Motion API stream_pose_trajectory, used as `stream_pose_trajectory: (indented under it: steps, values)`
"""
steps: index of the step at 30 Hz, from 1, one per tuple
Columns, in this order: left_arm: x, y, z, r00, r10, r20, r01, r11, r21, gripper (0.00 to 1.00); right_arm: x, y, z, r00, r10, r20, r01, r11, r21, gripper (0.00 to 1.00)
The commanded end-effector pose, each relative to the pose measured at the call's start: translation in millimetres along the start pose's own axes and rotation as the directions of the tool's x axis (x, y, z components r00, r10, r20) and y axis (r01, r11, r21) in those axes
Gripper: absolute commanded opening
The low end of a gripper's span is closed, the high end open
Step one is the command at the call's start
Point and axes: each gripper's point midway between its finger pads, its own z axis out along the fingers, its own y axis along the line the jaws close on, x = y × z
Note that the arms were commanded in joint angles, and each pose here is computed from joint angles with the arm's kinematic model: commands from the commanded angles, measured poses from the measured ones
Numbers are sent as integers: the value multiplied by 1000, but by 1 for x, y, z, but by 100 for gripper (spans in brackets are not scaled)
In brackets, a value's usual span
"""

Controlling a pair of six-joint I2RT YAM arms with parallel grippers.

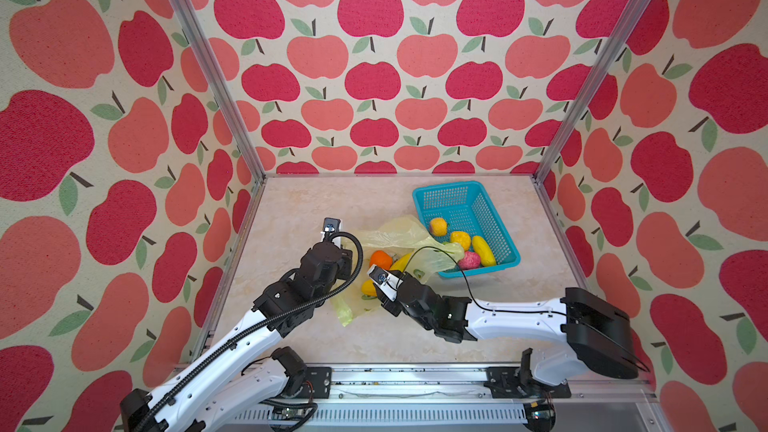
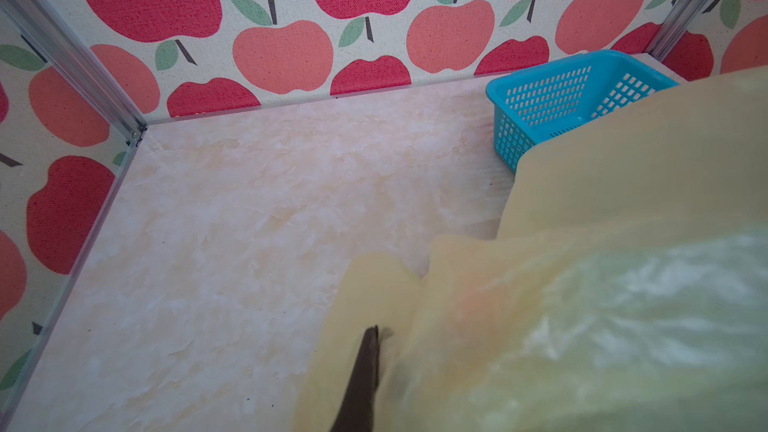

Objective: Untie the knot of the plastic bag and take out the fruit
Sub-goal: 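Reach the right gripper into the bag and grasp the orange fruit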

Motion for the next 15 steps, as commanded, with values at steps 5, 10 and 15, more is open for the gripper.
stream_pose_trajectory:
  steps: [5, 10, 15]
  values:
    - [4, 1, 0, 1000, -2, -8, 2, 1000, 3, 0, 42, 2, 17, 979, 205, 6, -205, 977, 65, 70]
    - [4, 0, 1, 1000, 0, -10, 0, 1000, 2, 0, 60, 4, 27, 964, 265, -12, -263, 960, 94, 89]
    - [5, -1, 4, 1000, 4, -16, -4, 1000, 3, 0, 59, 0, 37, 966, 256, -41, -250, 961, 117, 94]
